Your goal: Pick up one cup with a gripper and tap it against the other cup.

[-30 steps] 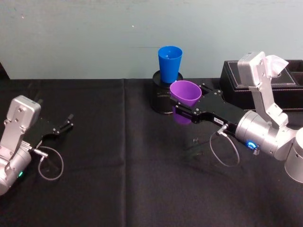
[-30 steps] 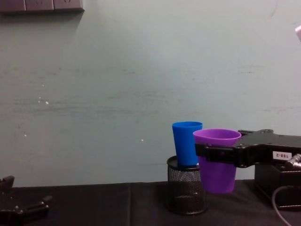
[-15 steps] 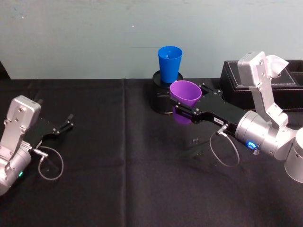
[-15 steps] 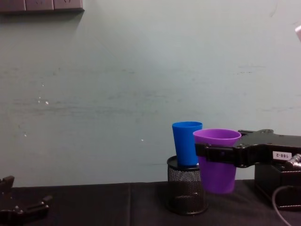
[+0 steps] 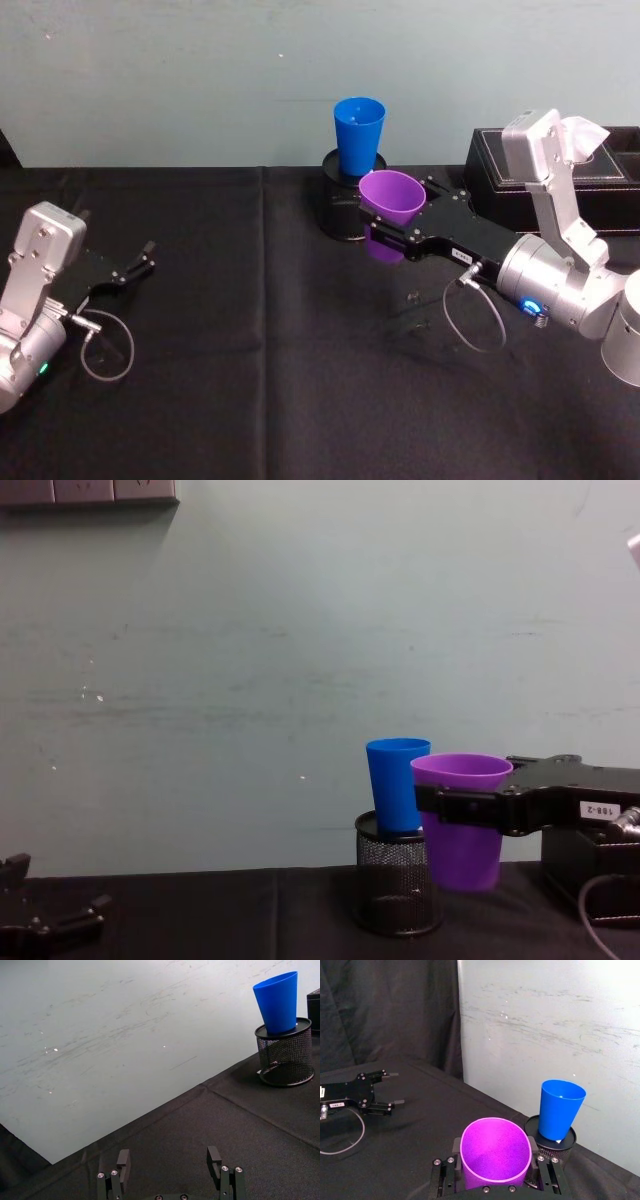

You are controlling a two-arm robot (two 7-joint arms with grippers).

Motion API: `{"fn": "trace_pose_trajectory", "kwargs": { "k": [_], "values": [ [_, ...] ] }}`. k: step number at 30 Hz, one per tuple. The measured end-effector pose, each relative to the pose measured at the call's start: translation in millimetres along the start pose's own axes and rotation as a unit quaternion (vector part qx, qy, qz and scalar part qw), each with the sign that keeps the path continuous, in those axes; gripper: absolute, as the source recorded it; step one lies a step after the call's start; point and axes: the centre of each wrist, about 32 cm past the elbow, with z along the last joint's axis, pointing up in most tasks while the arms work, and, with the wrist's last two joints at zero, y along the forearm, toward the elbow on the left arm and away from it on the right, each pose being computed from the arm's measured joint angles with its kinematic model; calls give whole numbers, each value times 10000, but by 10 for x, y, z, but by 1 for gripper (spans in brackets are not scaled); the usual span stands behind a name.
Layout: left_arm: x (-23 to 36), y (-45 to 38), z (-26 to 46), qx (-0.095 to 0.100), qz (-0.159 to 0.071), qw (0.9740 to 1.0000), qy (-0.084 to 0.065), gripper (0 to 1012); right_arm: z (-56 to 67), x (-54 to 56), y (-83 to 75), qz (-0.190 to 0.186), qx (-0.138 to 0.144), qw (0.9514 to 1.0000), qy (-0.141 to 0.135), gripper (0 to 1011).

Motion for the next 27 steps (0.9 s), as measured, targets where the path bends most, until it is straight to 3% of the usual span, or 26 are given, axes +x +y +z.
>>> {"fn": "trace_pose_trajectory", "kwargs": {
  "k": [13, 27],
  "values": [
    [0, 0, 0, 0, 0, 10000, 0, 1000, -17, 5, 17, -1, -14, 10000, 18, 732],
    [0, 0, 0, 0, 0, 10000, 0, 1000, -79, 140, 384, -317, 54, 9992, 216, 732]
  ]
}}
